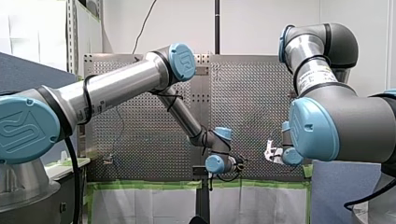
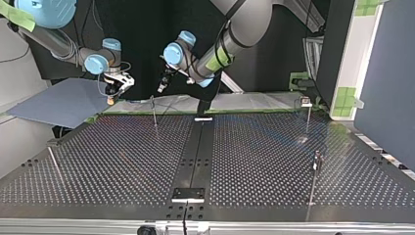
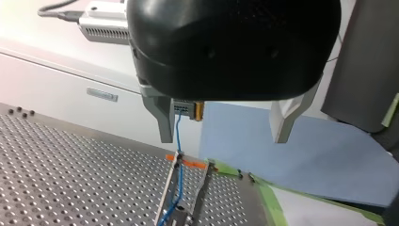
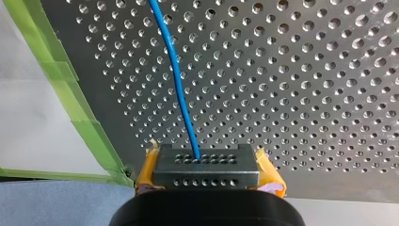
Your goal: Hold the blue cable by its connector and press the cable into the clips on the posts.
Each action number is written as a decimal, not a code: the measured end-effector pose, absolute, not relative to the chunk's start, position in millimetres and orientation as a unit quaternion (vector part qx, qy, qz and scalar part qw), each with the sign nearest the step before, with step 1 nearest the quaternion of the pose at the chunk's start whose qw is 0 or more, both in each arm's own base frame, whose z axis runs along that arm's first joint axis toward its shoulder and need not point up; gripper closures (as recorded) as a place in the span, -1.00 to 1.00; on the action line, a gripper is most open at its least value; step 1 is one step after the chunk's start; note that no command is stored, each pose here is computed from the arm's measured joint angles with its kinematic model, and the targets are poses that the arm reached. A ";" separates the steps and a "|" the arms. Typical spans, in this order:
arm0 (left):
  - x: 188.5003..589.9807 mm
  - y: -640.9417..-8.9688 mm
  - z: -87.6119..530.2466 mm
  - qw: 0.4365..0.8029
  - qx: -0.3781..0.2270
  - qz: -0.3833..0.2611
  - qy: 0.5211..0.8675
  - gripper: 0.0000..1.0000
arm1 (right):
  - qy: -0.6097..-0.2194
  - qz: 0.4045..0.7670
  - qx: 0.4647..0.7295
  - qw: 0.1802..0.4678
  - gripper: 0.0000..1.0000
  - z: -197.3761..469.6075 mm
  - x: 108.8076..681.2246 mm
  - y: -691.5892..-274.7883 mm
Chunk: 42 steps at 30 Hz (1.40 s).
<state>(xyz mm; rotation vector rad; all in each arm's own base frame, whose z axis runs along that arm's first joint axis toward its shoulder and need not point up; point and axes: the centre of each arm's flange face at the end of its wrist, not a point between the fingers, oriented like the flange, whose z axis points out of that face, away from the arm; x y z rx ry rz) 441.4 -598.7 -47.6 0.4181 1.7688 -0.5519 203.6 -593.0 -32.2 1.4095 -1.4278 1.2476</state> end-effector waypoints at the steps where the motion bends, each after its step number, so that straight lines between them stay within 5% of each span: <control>1: 440.9 -600.7 -46.6 0.584 0.177 -0.240 0.755 -1.00 | -0.559 0.489 0.552 0.380 1.00 -32.2 203.8 -593.0; 17: 445.5 -630.2 -23.4 0.606 0.145 -0.291 0.726 -1.00 | -0.559 0.490 0.552 0.378 1.00 -32.2 205.8 -592.3; 42: 459.1 -627.9 -70.0 0.580 0.142 -0.273 0.754 -1.00 | -0.559 0.491 0.552 0.378 1.00 -32.4 206.3 -592.3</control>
